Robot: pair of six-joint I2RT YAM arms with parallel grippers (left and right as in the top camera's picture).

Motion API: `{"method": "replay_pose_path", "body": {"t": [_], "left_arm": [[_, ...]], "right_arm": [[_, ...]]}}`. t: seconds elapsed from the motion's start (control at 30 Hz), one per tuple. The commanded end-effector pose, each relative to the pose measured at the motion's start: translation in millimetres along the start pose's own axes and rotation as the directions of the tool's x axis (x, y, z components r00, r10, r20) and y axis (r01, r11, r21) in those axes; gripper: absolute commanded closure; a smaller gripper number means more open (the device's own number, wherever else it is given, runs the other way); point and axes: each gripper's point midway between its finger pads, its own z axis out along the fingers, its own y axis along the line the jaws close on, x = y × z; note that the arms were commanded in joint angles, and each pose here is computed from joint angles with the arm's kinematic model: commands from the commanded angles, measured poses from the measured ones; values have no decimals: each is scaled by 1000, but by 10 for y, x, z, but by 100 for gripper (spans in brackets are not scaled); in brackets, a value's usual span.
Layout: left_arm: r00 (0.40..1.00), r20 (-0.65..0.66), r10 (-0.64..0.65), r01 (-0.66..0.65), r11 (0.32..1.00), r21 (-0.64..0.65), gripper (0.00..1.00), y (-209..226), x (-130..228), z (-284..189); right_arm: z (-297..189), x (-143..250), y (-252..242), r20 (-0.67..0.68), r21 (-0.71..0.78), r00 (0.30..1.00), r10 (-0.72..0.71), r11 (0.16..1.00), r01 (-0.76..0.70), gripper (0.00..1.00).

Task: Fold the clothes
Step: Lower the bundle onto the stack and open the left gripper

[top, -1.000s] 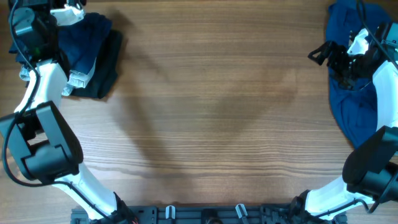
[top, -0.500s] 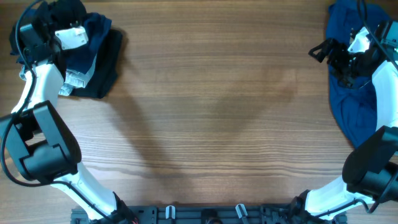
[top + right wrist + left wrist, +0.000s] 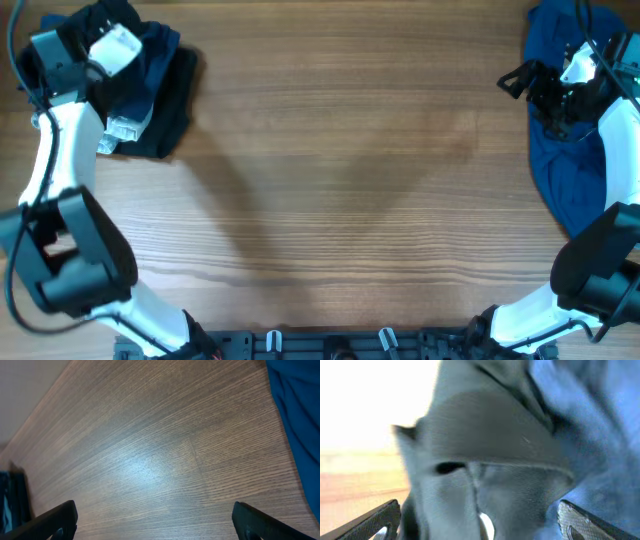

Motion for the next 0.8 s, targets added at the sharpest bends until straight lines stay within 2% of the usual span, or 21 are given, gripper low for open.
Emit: {"method": "replay_pose_path", "body": {"t": [0.0,0.07,0.1,0.13,0.17,0.2,0.23,0.33,0.43,0.5,0.63,0.7,0.77], "left_arm": [[926,97,-364,369,929,-39,0,314,-321,-629],[896,106,-432,436,900,-12,0,284,-415,-842],[860,118,-496,500,866,-3,0,297,-457,-922],[754,134,-643,647,762,19,0,325,-503,-991],[662,134,-737,740,672,35,0,335,-506,-1007],[526,111,-843,844,533,52,0,318,-458,-976],[491,94,-866,866,497,53,0,287,-428,-924],[480,62,-875,873,483,69,0,180,-415,-754],[485,29,-874,863,484,146,0,21,-495,-666],[477,53,-877,867,480,134,0,98,-478,-653],[383,159,-910,915,397,71,0,473,-321,-541],[328,175,-928,942,335,12,0,573,-123,-406],[316,164,-934,948,318,-14,0,566,16,-280]], "right_arm": [[25,23,13,-7,-2,1000,7,1000,-7,0],[25,23,12,-6,-1,1000,7,1000,-7,0],[25,24,13,-7,-2,1000,7,1000,-7,0],[25,24,12,-7,-2,1000,7,1000,-7,0],[25,24,12,-7,-2,1000,7,1000,-7,0],[25,25,12,-8,-2,1000,8,1000,-8,0],[25,29,11,-9,-1,1000,8,1000,-8,0],[25,46,6,-16,1,1000,2,1000,-2,0],[25,58,4,-20,2,1000,4,1000,-4,0],[25,61,4,-21,2,1000,6,1000,-6,0],[24,78,0,-28,4,1000,11,1000,-11,0],[23,109,-7,-40,7,999,17,1000,-17,0],[23,118,-9,-44,8,999,19,1000,-19,0]]}}
